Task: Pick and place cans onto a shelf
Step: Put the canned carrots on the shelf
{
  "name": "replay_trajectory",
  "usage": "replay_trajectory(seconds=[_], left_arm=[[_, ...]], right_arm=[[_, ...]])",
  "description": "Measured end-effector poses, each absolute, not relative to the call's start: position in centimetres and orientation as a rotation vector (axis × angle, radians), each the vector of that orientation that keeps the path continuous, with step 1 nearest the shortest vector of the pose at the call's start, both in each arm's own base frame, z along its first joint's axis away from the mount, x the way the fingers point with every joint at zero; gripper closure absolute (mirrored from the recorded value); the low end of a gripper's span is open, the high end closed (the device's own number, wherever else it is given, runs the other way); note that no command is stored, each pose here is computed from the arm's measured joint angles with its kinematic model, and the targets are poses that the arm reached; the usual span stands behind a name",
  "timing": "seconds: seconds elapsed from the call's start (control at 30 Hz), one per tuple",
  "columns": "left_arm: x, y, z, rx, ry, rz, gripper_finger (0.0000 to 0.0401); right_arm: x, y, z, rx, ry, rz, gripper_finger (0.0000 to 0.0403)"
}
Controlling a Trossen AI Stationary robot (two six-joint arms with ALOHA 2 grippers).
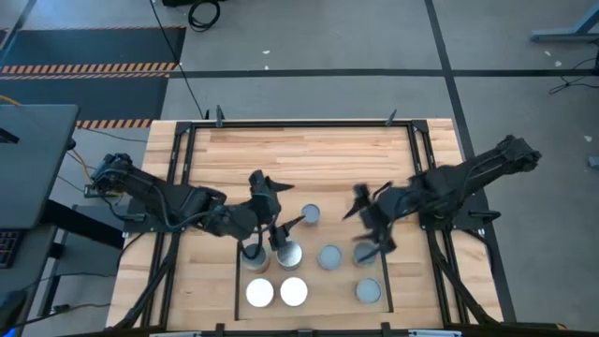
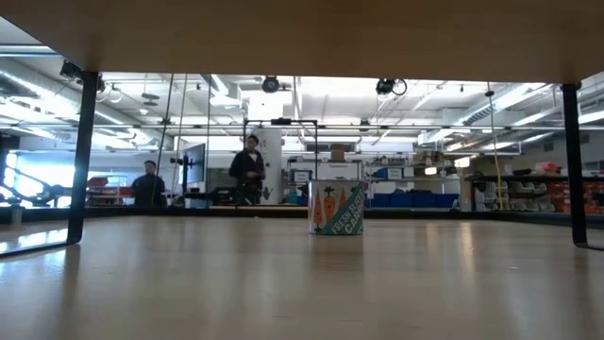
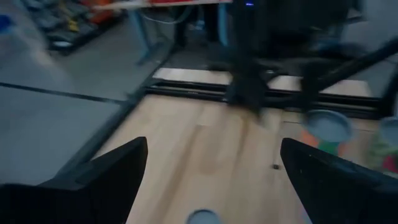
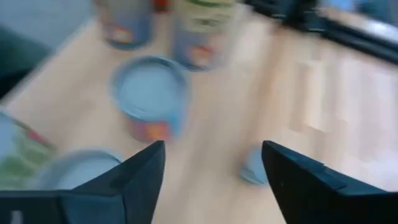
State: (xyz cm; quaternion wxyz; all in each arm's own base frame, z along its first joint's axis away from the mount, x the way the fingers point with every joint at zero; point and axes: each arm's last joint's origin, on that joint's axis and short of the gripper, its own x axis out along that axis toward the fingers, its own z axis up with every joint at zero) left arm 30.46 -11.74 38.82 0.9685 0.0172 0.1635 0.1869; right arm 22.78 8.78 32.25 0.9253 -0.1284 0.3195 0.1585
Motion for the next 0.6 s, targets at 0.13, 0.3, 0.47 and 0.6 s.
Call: replay_trajectory(seconds=[0.13, 0.3, 0.47, 0.6], left_arm=[[31.3, -11.1, 38.6, -0.003, 0.317, 0.387, 0.0026], [31.8, -10.0, 38.6, -0.027, 0.331, 0.352, 0.0026], [32.3, -9.6, 39.3, -0.101, 0.272, 0.282, 0.0026], [32.7, -9.4, 40.3, -0.150, 0.168, 0.273, 0.0026]], right_arm=[[19.8, 6.8, 33.0, -0.261, 0.546, 0.238, 0.0153], [17.1, 5.6, 32.6, -0.172, 0.409, 0.188, 0.0166], [14.8, 5.0, 31.5, -0.101, 0.299, 0.192, 0.0176], [13.5, 4.5, 32.0, -0.069, 0.189, 0.193, 0.0180]])
